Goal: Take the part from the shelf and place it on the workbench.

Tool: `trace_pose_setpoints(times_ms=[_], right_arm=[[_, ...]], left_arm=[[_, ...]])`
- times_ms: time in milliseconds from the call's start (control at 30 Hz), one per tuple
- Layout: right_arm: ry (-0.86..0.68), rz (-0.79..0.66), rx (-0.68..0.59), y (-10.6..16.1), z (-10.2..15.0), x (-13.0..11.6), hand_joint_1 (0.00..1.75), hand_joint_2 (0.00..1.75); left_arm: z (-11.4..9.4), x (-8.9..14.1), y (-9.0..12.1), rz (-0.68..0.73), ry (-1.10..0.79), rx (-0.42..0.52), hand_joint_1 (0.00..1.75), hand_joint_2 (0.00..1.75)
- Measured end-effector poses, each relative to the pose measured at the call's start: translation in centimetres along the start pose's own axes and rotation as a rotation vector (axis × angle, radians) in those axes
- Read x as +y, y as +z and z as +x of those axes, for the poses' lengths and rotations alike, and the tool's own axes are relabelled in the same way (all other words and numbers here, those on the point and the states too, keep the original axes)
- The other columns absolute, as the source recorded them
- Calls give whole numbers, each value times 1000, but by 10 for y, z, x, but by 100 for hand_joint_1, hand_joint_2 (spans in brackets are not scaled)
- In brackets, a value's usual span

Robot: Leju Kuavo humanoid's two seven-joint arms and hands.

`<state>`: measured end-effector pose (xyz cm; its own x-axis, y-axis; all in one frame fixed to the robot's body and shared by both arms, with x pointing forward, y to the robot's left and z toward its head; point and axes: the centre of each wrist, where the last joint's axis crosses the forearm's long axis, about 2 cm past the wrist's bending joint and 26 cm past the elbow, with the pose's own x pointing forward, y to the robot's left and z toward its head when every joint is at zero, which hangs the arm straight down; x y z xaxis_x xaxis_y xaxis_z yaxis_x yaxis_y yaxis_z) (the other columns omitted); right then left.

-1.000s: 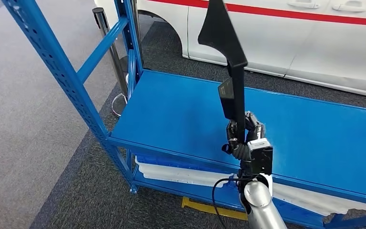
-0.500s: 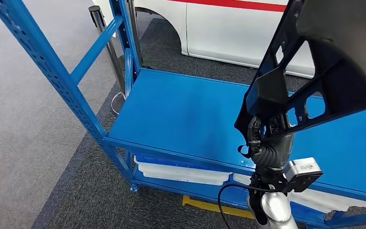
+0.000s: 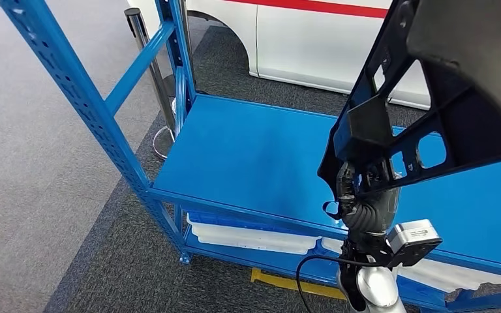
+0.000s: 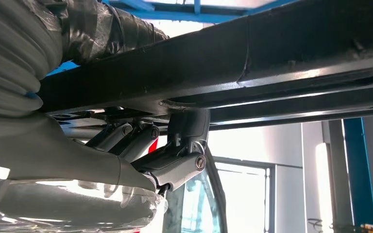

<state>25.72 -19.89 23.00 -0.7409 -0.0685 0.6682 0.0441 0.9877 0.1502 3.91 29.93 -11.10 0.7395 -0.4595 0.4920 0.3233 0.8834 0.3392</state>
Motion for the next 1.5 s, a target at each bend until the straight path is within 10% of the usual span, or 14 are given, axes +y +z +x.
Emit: trace_pose_setpoints(times_ms=[100, 367, 767, 1500], right_arm=[[-4, -1, -1, 0, 1, 0, 175, 175], [28, 17, 87, 23, -5, -5, 175, 175], [40, 186, 223, 133, 4, -13, 175, 175], [95, 174, 353, 170, 12, -20, 175, 175]], left_arm=[[0, 0, 0, -1, -2, -1, 0, 175], [0, -1, 0, 2, -18, 13, 0, 175], [-5, -4, 4, -6, -56, 43, 0, 175], [-3, -2, 3, 21, -60, 71, 0, 175]])
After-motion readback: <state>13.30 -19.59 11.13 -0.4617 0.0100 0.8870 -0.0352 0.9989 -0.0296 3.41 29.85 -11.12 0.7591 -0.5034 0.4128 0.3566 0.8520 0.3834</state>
